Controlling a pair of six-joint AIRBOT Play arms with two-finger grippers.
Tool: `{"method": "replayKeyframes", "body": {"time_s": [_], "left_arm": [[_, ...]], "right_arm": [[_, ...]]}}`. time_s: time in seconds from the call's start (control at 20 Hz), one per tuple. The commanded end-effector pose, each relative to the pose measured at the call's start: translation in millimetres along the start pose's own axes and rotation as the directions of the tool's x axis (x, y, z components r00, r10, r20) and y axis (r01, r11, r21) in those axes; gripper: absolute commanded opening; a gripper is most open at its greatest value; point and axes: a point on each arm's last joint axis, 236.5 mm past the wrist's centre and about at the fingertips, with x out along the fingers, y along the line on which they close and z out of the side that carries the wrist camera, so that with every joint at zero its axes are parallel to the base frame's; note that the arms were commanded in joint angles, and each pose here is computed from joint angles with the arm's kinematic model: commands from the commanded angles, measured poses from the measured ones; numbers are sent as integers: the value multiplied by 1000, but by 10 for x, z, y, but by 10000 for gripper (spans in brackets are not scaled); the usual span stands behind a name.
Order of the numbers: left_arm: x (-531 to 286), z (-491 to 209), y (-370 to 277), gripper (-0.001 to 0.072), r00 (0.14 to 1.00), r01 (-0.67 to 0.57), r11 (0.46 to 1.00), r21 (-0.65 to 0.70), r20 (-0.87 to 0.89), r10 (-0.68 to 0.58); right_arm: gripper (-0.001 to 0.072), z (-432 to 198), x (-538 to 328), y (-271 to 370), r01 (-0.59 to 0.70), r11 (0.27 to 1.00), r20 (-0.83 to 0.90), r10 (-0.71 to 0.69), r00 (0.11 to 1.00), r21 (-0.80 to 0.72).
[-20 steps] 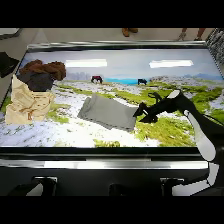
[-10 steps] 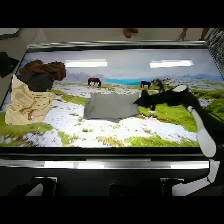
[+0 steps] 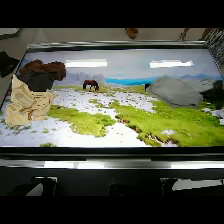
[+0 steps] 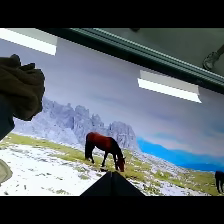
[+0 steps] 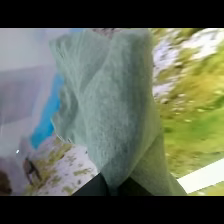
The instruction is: Fold the shirts.
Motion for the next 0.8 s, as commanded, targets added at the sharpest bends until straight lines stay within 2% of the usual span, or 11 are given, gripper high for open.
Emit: {"method": "replayKeyframes", "body": {"time_s": [0.0, 0.1, 0.2, 0.35, 0.45, 0.75], "left_arm": [[0, -3, -61, 27, 1000, 26, 1000, -18, -1, -26], [0, -4, -69, 27, 1000, 29, 999, -18, -1, -29], [3, -11, -86, 27, 999, 32, 999, -15, -3, -32], [6, -14, -91, 27, 999, 33, 999, 7, -4, -33], [6, -15, -92, 27, 999, 33, 999, 8, -4, -33], [-1, -11, -97, 27, 999, 35, 999, 11, -3, -35]], "right_arm": [[39, -210, -688, -1237, 349, 914, -105, -334, 937, 207], [40, -442, -987, -1734, 562, 780, -147, -543, 827, 276], [41, -607, -1097, -1886, 609, 713, -125, -608, 784, 349], [40, -1132, -934, -2035, 619, 680, -196, -595, 779, 394], [40, -1367, -912, -2226, 657, 649, -210, -632, 746, 383], [40, -1417, -971, -2469, 722, 633, -195, -699, 688, 278]]}}
